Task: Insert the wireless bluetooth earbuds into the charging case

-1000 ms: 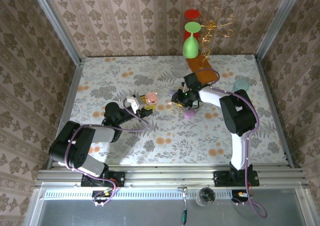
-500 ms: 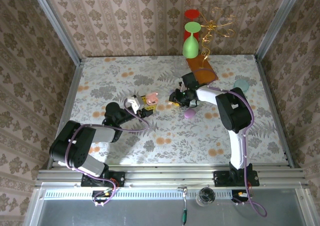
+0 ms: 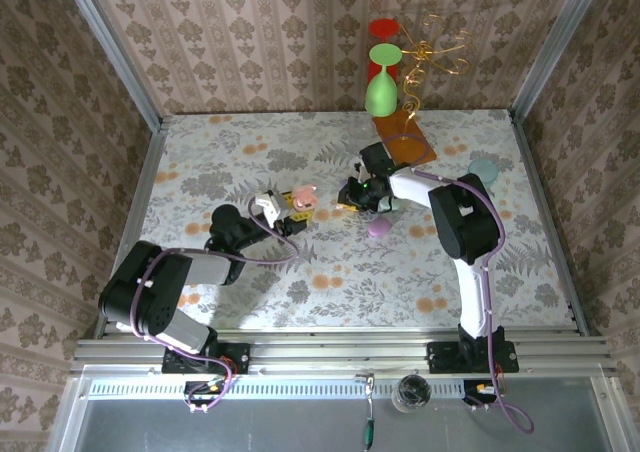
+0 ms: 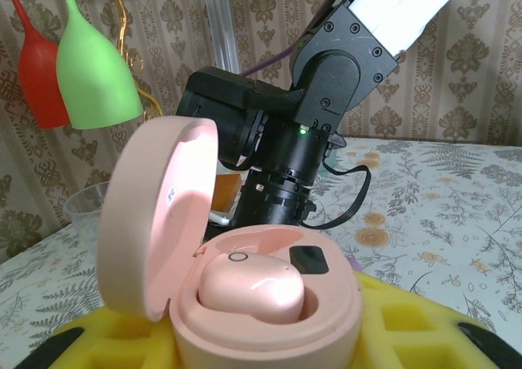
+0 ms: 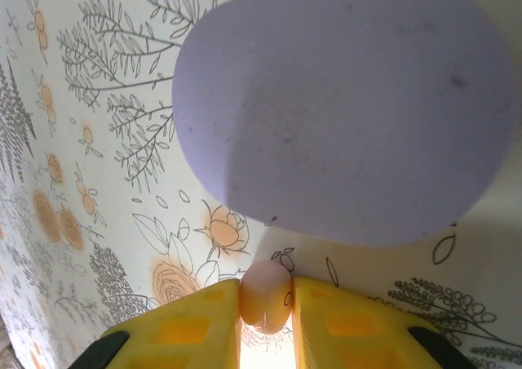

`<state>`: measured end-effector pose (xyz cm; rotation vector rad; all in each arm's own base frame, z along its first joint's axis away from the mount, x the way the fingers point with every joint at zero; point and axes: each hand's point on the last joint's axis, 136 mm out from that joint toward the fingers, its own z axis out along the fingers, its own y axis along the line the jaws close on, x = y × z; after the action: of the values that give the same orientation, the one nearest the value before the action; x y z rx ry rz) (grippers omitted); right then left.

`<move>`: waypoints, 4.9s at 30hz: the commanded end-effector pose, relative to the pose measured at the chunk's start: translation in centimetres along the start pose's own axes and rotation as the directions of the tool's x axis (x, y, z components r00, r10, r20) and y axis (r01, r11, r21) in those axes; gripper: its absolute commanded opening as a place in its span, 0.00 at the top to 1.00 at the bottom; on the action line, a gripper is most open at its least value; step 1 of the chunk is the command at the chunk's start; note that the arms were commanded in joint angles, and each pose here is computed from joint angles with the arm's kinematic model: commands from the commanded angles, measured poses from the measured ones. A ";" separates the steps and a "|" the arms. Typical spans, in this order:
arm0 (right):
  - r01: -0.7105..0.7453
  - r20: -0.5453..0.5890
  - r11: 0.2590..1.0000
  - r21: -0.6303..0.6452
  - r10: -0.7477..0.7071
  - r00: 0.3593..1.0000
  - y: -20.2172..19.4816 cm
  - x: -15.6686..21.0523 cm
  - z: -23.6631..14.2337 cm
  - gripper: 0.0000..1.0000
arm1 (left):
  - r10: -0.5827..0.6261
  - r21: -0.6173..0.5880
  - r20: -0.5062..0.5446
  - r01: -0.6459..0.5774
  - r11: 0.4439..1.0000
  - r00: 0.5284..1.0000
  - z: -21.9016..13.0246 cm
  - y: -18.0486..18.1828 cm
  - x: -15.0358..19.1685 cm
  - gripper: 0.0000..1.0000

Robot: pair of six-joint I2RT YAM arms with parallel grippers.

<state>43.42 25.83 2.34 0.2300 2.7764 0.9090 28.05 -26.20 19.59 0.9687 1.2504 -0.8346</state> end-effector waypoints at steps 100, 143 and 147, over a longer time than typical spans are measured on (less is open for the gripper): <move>0.795 -0.046 0.607 0.003 -0.794 0.606 13.7 11.3 -13.1 0.67 | -0.060 0.142 0.006 0.058 0.988 0.998 1.2 -2.4 0.2 0.67; 0.312 0.091 0.868 -0.387 -0.300 0.949 15.2 7.1 -17.6 0.19 | -0.124 0.087 0.061 0.118 0.989 0.990 2.3 -1.3 -2.7 0.66; 0.244 0.061 0.841 -0.483 -0.245 0.968 15.5 7.6 -18.1 0.19 | -0.118 0.066 0.085 0.113 0.991 0.989 2.4 -0.8 -3.7 0.66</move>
<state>34.01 28.43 21.81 -0.2090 2.4777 1.2538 27.52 -28.56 20.20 0.9355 1.2974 -1.0014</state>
